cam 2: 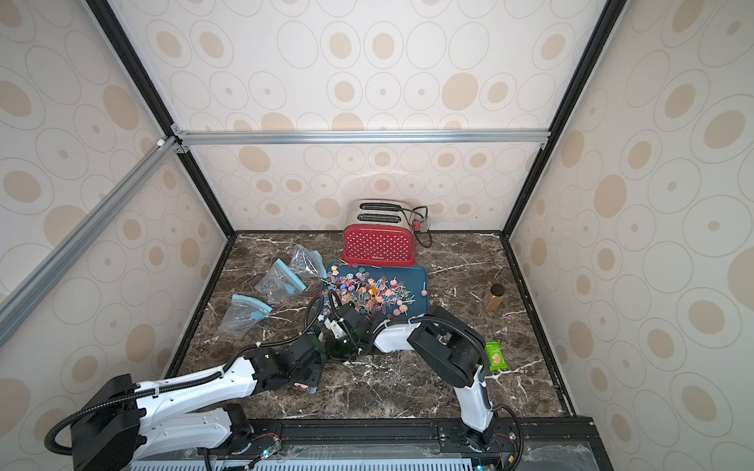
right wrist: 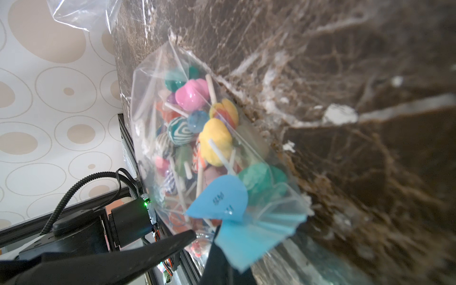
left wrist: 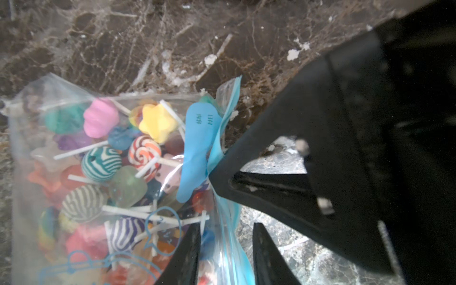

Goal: Pour candies out of the ziploc bag
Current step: Open the ziploc bag at the center of the board.

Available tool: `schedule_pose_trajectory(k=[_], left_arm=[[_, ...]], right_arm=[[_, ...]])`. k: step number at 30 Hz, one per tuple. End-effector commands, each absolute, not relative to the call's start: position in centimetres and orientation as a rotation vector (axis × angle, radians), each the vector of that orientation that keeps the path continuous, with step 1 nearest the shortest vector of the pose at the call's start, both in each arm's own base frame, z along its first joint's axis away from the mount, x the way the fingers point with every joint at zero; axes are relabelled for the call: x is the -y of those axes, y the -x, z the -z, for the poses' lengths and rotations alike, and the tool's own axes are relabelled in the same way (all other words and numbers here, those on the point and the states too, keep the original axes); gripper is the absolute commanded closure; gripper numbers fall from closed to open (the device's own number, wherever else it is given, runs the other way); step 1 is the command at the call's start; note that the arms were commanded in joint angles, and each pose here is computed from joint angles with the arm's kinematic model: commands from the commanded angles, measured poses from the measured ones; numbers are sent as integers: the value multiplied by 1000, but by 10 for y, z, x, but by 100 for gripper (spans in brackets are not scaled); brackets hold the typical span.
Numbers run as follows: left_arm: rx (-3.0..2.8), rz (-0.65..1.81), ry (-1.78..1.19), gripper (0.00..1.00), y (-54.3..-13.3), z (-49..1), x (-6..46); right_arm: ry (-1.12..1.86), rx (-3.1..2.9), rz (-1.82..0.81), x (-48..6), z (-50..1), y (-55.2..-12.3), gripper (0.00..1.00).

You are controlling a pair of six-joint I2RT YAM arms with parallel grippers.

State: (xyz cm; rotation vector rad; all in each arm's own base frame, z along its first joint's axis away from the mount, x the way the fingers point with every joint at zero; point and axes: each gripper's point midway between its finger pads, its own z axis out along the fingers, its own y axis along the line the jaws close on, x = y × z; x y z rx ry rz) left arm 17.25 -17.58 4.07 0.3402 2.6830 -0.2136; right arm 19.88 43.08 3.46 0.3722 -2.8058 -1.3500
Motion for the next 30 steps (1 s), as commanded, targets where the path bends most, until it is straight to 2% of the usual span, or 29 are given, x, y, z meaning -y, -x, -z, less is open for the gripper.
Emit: schedule_pose_trajectory(k=[1, 8, 24, 26, 28, 30], left_arm=[[-2660, 185, -333, 67, -178, -47, 176], [-2655, 155, -301, 78, -184, -45, 172], [-2689, 171, -318, 81, -182, -36, 178], [-2696, 171, -319, 86, -181, -34, 179], [-2703, 168, -321, 98, -180, -31, 178], [-2707, 161, -322, 100, -180, -30, 178]], right_arm=[[-378, 2798, 1337, -434, -31, -194, 98], [-377, 2800, 1339, -432, -32, -193, 98], [-383, 2797, 1340, -433, -33, -193, 98], [-385, 2795, 1342, -434, -34, -193, 98], [-385, 2796, 1346, -434, -35, -193, 98], [-390, 2797, 1352, -434, -38, -193, 98]])
